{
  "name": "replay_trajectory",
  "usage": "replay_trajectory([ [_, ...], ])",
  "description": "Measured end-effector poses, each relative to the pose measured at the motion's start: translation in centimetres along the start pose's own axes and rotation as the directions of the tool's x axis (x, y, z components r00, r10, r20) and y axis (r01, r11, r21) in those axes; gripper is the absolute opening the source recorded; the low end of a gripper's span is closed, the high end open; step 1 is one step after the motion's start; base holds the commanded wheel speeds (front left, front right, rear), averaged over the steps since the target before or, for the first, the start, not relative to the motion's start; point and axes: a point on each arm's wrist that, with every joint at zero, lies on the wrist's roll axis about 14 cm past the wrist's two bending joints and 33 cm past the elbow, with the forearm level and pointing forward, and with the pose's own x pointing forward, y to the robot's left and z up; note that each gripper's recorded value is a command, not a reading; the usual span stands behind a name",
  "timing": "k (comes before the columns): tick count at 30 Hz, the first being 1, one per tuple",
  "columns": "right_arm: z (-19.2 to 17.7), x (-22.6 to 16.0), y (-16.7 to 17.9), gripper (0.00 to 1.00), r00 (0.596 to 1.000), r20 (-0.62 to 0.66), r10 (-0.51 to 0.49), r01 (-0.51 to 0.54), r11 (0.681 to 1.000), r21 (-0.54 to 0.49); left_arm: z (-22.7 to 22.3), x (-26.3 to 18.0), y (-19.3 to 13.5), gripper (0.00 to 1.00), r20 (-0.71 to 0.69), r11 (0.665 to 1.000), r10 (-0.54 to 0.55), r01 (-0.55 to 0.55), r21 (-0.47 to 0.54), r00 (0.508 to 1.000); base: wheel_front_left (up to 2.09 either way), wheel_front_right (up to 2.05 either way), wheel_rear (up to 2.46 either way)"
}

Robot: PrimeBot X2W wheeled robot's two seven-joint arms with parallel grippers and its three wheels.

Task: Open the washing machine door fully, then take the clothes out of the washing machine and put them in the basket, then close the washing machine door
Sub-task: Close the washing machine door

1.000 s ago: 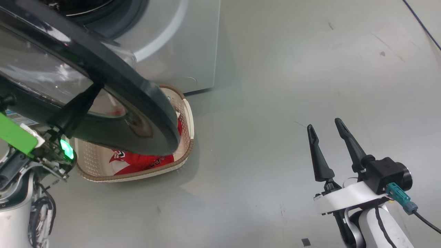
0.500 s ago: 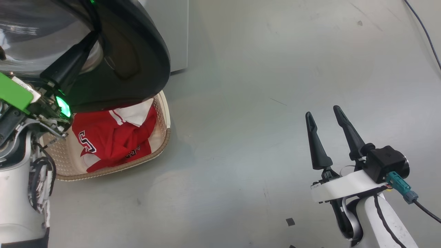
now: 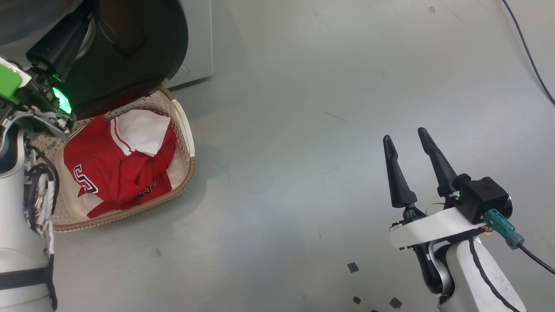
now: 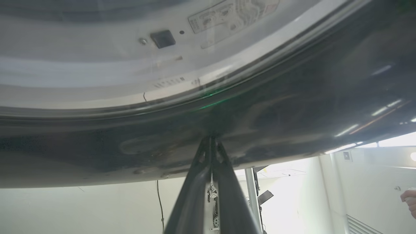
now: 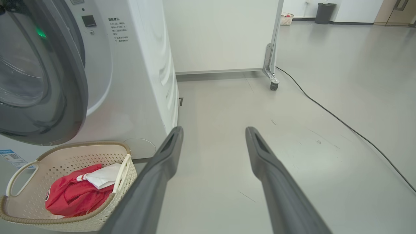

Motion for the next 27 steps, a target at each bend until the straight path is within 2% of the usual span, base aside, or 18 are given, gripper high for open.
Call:
replay_trajectory([
  [15,0.1,0.5,0.0,1.00,1.000,0.008,-0.002,0.002,1.000,0.008,0.8,-1.1,0.2,0.00,0.059,1.000,-0.011,0.013,-0.028,0.998,0.00,0.00,0.00],
  [27,1.3,1.1,1.4,1.00,0.998,0.048,0.047,-0.047,0.999,0.010,2.3,-7.7,1.4,0.00,0.266,0.991,0.021,0.015,-0.135,0.964,0.00,0.00,0.00],
])
